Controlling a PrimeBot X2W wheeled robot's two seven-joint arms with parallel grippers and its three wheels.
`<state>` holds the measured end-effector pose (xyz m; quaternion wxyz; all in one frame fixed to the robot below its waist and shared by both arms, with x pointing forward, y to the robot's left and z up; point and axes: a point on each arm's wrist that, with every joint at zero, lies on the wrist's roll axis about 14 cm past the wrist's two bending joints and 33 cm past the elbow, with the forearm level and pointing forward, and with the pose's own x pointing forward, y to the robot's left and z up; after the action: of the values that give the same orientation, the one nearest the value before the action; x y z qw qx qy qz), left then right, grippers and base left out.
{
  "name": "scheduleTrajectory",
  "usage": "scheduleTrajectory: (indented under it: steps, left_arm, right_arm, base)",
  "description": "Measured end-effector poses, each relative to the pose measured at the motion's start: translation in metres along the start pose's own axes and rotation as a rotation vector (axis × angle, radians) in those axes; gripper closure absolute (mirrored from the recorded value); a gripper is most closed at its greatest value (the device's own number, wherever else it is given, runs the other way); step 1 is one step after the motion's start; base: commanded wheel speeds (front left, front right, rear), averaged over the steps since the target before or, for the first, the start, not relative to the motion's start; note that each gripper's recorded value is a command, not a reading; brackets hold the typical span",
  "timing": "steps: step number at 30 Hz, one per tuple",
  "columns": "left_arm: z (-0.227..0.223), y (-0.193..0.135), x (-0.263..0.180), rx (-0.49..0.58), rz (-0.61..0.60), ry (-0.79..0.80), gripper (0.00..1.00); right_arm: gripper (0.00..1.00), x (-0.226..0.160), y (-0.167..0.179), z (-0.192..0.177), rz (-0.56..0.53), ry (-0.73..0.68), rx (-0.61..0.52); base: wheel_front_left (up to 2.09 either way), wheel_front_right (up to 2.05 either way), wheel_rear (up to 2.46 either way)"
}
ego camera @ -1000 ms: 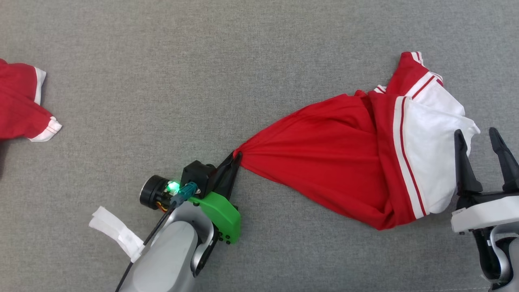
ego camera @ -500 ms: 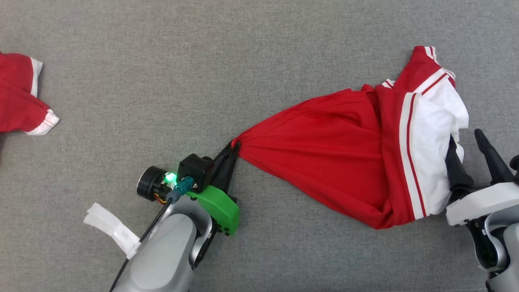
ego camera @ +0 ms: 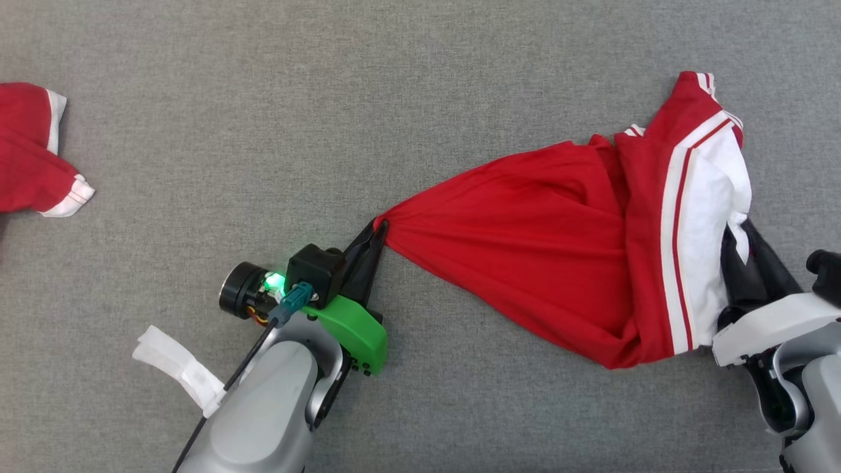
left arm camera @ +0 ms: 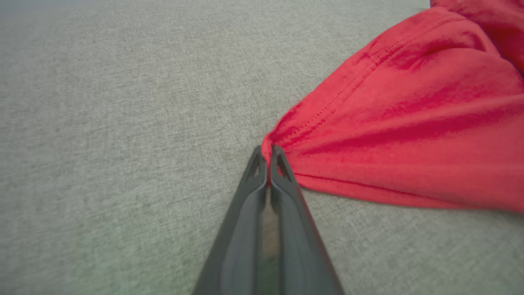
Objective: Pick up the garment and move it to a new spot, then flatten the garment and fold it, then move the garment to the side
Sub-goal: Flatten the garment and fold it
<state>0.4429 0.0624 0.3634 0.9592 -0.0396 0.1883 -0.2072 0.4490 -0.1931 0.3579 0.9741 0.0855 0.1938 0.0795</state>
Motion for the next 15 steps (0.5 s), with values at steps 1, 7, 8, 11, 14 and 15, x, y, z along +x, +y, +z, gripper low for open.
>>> scheduleTrajectory:
  steps: [1,7,8,11,14,15]
  left_arm:
    - [0.002,0.001,0.0,0.001,0.004,-0.006,1.0]
    - [0.014,0.008,-0.004,0.005,0.036,-0.058,1.0]
    - [0.019,0.009,-0.004,0.005,0.043,-0.076,1.0]
    - [0.043,0.011,-0.006,0.007,0.06,-0.158,1.0]
    - [0.08,0.014,-0.013,0.017,0.078,-0.278,1.0]
    - [0.097,0.015,-0.016,0.031,0.083,-0.329,1.0]
  right_arm:
    - [1.0,-0.002,0.002,-0.003,-0.001,0.005,0.009]
    - [1.0,-0.017,0.001,0.003,-0.025,-0.053,0.01]
    - [1.0,-0.02,0.001,0.01,-0.027,-0.078,0.004]
    - [1.0,-0.025,0.002,0.042,-0.023,-0.187,-0.03]
    - [1.0,-0.033,0.004,0.09,-0.01,-0.334,-0.09]
    - [1.0,-0.036,0.005,0.107,-0.004,-0.38,-0.119]
  base:
    - [0.0,0.0,0.0]
    - [0.0,0.0,0.0]
    - [0.0,0.0,0.0]
    - [0.0,0.0,0.0]
    - [0.0,0.0,0.0]
    - [0.0,0.0,0.0]
